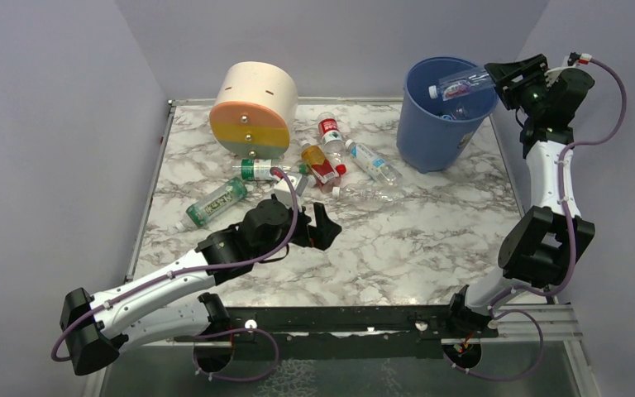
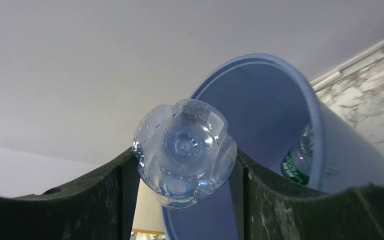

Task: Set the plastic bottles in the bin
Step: Place the plastic bottle in the trash bin, then adjust the plastic bottle at the center of the board, then pick up the plastic bottle at the center of the board.

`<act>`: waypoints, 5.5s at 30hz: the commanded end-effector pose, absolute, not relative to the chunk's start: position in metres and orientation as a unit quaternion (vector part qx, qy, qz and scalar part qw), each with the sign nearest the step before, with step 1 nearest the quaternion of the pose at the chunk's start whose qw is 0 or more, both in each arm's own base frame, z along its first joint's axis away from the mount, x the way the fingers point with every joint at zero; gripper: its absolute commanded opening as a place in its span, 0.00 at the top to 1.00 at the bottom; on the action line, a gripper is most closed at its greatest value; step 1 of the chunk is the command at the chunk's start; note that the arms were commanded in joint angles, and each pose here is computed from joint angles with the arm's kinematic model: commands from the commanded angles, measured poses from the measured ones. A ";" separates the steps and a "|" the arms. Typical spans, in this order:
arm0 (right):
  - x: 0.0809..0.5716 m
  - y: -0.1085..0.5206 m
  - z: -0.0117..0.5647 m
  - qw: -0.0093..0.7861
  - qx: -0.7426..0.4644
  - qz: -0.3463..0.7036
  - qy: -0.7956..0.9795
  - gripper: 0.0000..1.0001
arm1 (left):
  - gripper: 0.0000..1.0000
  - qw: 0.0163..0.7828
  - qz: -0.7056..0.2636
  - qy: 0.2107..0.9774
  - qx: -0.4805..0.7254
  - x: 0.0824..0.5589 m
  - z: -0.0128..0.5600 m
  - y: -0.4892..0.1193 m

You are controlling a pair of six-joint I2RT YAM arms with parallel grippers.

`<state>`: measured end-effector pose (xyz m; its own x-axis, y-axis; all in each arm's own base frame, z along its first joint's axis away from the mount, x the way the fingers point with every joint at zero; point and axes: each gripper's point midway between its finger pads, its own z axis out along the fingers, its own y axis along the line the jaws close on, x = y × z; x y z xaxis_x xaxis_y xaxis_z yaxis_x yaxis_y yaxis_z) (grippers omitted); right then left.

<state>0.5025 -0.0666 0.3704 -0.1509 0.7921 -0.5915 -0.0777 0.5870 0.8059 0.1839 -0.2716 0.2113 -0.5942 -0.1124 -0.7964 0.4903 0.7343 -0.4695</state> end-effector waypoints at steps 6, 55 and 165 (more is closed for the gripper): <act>0.505 -0.087 0.383 0.622 0.267 0.289 0.677 0.32 | 0.01 0.441 -0.361 0.813 0.116 0.186 0.220 -0.280; 0.364 0.164 0.286 0.456 0.034 0.378 0.805 0.28 | 0.01 0.401 -0.027 0.915 0.028 0.340 0.129 -0.157; 0.327 0.177 0.214 0.383 0.022 0.392 0.836 0.28 | 0.38 0.303 -0.072 0.950 0.021 0.245 0.054 -0.188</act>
